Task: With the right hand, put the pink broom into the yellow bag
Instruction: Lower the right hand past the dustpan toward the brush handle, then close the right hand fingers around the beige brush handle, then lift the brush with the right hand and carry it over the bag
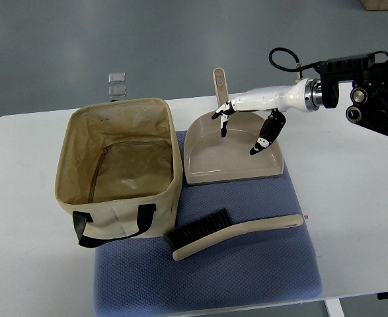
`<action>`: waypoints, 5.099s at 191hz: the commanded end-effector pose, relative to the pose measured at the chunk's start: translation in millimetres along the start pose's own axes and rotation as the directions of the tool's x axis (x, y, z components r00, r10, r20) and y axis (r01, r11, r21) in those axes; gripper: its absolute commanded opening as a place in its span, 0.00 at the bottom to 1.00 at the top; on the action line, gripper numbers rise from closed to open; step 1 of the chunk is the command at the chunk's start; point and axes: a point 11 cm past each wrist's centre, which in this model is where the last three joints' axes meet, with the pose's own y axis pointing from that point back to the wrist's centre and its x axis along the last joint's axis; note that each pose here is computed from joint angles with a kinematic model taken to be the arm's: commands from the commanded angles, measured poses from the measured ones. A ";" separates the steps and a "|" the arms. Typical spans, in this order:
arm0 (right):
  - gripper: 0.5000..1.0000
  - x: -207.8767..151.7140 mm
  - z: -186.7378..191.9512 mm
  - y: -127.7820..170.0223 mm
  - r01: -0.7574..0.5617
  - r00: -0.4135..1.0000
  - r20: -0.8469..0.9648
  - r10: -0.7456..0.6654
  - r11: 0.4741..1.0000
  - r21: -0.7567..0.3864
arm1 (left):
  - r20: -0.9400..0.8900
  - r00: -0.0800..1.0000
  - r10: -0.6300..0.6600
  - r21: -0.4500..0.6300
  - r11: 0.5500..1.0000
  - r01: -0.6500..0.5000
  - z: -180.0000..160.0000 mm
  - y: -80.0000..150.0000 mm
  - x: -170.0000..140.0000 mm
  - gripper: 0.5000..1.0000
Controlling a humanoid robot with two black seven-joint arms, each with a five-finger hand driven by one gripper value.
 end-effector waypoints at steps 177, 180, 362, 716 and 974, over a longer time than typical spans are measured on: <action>0.86 -132.5 3.6 14.2 0.090 0.981 0.171 -0.095 0.995 0.040 | 0.000 1.000 0.000 0.000 1.000 0.000 0.1 0.0 0.0 1.00; 0.86 -133.8 3.7 14.2 0.090 0.980 0.172 -0.096 0.995 0.040 | 0.000 1.000 0.000 0.000 1.000 0.000 0.1 0.0 0.0 1.00; 0.85 -147.7 12.8 14.2 0.069 0.988 0.139 -0.065 0.997 -0.022 | 0.001 1.000 0.000 0.000 1.000 0.000 0.0 0.0 0.0 1.00; 0.00 -103.9 18.0 37.1 -0.043 0.997 0.059 0.042 0.999 0.004 | 0.000 1.000 0.000 0.000 1.000 0.000 0.1 0.0 0.0 1.00; 0.00 107.5 24.2 115.8 -0.381 0.922 0.051 0.384 0.923 -0.058 | 0.000 1.000 0.000 0.000 1.000 0.000 0.1 0.0 0.0 1.00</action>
